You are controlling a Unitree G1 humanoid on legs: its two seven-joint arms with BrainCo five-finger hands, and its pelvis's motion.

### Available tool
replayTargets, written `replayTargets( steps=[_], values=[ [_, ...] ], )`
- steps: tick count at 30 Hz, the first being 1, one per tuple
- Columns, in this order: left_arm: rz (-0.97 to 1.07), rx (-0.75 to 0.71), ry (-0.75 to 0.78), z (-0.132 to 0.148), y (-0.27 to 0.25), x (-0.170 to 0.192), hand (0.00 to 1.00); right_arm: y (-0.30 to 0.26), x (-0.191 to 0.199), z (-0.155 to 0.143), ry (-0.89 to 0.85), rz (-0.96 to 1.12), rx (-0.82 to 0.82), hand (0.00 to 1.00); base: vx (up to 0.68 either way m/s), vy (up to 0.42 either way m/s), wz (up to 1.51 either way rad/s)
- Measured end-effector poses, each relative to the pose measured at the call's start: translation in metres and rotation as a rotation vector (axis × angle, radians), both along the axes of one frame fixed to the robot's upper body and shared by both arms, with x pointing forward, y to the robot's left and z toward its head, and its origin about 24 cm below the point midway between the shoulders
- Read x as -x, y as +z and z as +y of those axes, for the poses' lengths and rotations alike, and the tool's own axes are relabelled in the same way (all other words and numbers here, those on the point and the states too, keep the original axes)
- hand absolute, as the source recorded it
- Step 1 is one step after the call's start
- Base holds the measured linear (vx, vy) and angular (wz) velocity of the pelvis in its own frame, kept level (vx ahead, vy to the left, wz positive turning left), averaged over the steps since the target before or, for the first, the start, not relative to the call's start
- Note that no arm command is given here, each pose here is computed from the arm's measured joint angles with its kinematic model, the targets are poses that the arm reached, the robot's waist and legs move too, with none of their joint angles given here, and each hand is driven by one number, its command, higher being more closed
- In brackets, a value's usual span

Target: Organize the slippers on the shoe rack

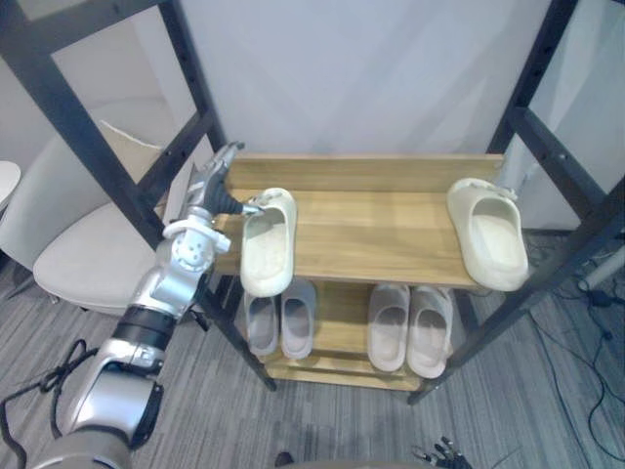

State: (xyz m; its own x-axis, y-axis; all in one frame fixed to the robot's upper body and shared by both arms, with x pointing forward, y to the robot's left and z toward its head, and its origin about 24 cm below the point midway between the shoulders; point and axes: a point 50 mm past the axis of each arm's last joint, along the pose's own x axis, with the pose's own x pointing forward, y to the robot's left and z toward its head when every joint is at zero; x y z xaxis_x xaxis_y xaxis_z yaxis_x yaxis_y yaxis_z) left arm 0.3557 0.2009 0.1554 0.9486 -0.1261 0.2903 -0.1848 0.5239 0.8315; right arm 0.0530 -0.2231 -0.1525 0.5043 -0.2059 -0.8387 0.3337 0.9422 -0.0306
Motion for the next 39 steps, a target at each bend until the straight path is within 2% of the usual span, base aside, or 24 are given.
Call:
replayTargets(
  steps=[8,9,21,30,39],
  values=[
    [0.054,-0.044,-0.029,-0.007,-0.010,0.000,0.00,0.000,-0.001,0.000,-0.003,-0.002,-0.002,0.00,0.00,0.000,0.00],
    [0.062,-0.046,-0.029,-0.007,-0.012,-0.001,1.00,0.000,-0.001,0.000,-0.003,-0.002,-0.002,0.00,0.00,0.000,0.00],
    [0.075,-0.066,-0.069,-0.022,-0.011,-0.005,1.00,0.000,-0.001,0.000,-0.007,-0.003,-0.003,0.00,0.00,0.000,0.00],
    [0.067,0.020,-0.099,-0.032,-0.009,-0.007,1.00,0.000,-0.001,-0.001,-0.022,-0.006,-0.003,0.00,0.00,0.000,0.00],
    [0.047,0.153,-0.396,-0.123,-0.004,0.008,1.00,0.001,-0.001,-0.004,-0.044,-0.008,0.002,0.00,0.00,0.000,-0.01]
  ],
)
